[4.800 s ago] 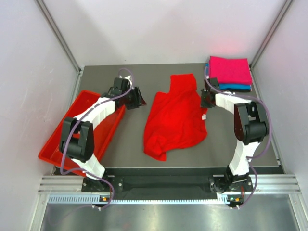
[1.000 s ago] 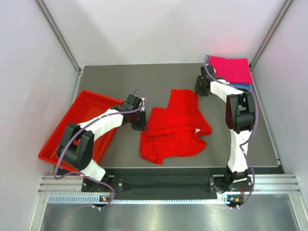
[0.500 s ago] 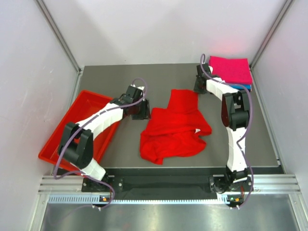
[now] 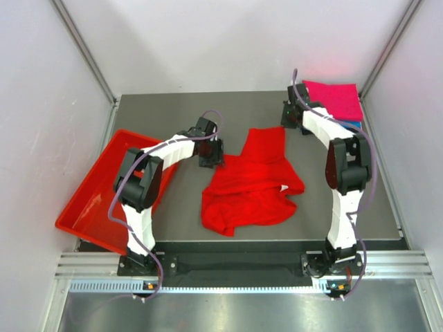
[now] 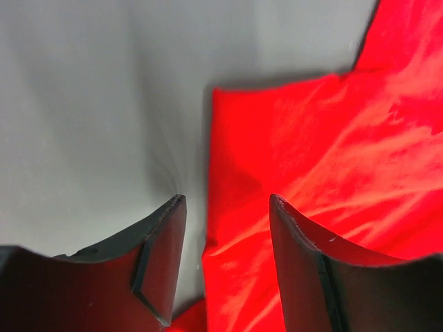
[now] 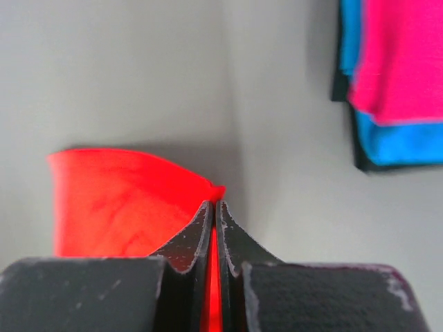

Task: Fold and stack the t-shirts
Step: Flatten the tshirt out

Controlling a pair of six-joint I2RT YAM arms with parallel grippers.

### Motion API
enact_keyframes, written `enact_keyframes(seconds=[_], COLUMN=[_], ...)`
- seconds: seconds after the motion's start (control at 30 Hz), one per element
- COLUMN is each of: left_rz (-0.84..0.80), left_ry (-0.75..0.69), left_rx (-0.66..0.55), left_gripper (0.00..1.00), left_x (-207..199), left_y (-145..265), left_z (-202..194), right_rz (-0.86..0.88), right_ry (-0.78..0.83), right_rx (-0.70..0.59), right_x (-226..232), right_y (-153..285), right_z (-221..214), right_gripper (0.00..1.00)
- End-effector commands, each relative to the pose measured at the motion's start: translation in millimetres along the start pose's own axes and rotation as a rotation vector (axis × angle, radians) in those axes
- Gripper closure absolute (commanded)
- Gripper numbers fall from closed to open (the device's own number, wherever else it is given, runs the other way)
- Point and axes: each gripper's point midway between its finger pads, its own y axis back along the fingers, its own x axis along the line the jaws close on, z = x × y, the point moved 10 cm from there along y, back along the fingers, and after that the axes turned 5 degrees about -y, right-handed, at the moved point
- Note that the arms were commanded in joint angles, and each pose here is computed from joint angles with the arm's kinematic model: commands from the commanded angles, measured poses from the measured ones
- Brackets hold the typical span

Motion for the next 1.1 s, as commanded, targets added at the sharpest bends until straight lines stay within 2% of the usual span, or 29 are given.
enact_keyframes(seconds=[0.0,0.07,0.13,0.17,0.2,0.23,0.27,0.33,0.37,0.43,0.47,0.57,0.63,0.7,0.73,0.8,0.83,0.87,0.93,1.0,1.07], left_rz=[-0.033,-0.058,-0.120,-0.142,-0.162,-0.166,-0.173,-0.168,-0.149,-0.128,-0.136,-0.210,-0.282,-0.388,-0.424,-0.528,-0.554,-0.583,-0.637,-0.678,-0.711], left_ry=[-0.005,-0.007,-0.012,-0.014,-0.016,-0.020,-0.026,-0.046,-0.060,-0.100,-0.114,-0.125,-0.123,-0.140,-0.169,-0.143,-0.153,-0.148,-0.145,-0.185,-0.194], left_rx=[-0.016,-0.007,-0.004,-0.012,-0.017,-0.013,-0.047,-0.088,-0.158,-0.248,-0.324,-0.407,-0.402,-0.384,-0.317,-0.289,-0.202,-0.171,-0.089,-0.015,0.003], left_gripper=[0.44,0.48,0.58,0.67,0.85,0.97,1.00,1.00,1.00,1.00,1.00,1.00,1.00,1.00,1.00,1.00,1.00,0.98,0.79,0.61,0.57], left_x=[-4,-5,-10,-13,-15,-17,-22,-27,-33,-39,-46,-62,-74,-102,-117,-138,-146,-152,-163,-176,-176], left_y=[-12,-18,-19,-17,-15,-9,1,23,51,83,116,164,178,176,165,153,130,121,97,92,96], left_z=[9,9,11,14,17,19,33,49,65,80,88,83,63,38,5,-21,-54,-68,-94,-111,-108], right_rz=[0.115,0.150,0.177,0.189,0.206,0.224,0.239,0.255,0.256,0.255,0.257,0.247,0.153,0.029,-0.041,-0.101,-0.150,-0.173,-0.228,-0.282,-0.333], right_ry=[0.017,0.006,-0.004,-0.006,-0.011,-0.011,-0.010,-0.008,-0.008,-0.006,-0.006,0.004,0.007,-0.012,-0.026,-0.039,-0.040,-0.045,-0.063,-0.070,-0.073], right_rx=[-0.172,-0.224,-0.247,-0.259,-0.281,-0.295,-0.311,-0.354,-0.366,-0.400,-0.408,-0.428,-0.400,-0.345,-0.341,-0.307,-0.279,-0.270,-0.268,-0.249,-0.231], right_x=[14,12,7,7,6,7,9,12,14,15,15,11,-3,-24,-40,-66,-77,-85,-104,-116,-124], right_y=[87,116,135,141,152,157,162,177,182,197,203,229,249,254,271,284,288,292,303,310,311], right_z=[35,36,28,27,28,29,33,45,49,61,64,67,55,35,22,-3,-14,-20,-30,-38,-43], right_gripper=[1.00,1.00,1.00,1.00,1.00,1.00,1.00,1.00,1.00,1.00,1.00,1.00,1.00,1.00,1.00,1.00,1.00,1.00,1.00,1.00,1.00])
